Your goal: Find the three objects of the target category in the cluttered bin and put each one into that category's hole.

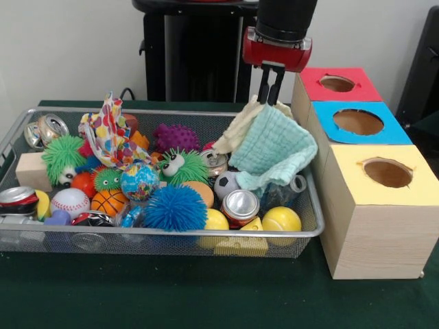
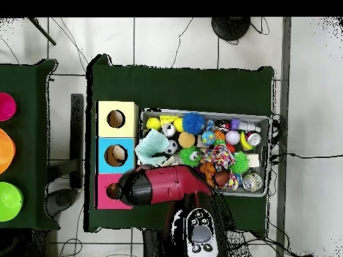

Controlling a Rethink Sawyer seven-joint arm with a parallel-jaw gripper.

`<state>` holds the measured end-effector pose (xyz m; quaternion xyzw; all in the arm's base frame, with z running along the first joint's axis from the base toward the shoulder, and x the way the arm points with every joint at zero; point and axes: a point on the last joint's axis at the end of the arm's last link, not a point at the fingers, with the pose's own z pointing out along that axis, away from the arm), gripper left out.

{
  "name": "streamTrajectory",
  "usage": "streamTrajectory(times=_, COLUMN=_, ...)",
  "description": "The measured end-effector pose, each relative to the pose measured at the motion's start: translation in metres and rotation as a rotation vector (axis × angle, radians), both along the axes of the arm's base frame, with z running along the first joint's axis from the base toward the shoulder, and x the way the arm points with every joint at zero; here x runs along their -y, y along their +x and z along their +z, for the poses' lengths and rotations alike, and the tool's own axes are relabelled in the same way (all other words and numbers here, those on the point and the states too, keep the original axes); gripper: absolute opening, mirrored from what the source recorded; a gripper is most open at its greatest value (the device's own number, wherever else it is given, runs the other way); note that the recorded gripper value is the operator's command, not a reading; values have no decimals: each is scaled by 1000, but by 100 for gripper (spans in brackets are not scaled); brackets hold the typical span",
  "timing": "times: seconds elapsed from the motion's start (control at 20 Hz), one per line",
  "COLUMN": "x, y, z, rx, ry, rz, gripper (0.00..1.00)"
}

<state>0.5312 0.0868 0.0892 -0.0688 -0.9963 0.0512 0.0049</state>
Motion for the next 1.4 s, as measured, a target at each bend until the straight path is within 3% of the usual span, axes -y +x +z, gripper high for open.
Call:
streamTrajectory(times=0.35, x=2, y=-7, z=-8, rx=-19, ry=-9, rz=-3, gripper=0)
streamTrajectory(times=0.4, x=3, y=-8, z=-9, rx=-15, ry=-13, rz=-2, gripper=100)
streamTrajectory(times=1.4, x=9, y=-4, z=-7, rx=-32, ry=-11, rz=-27, gripper=100)
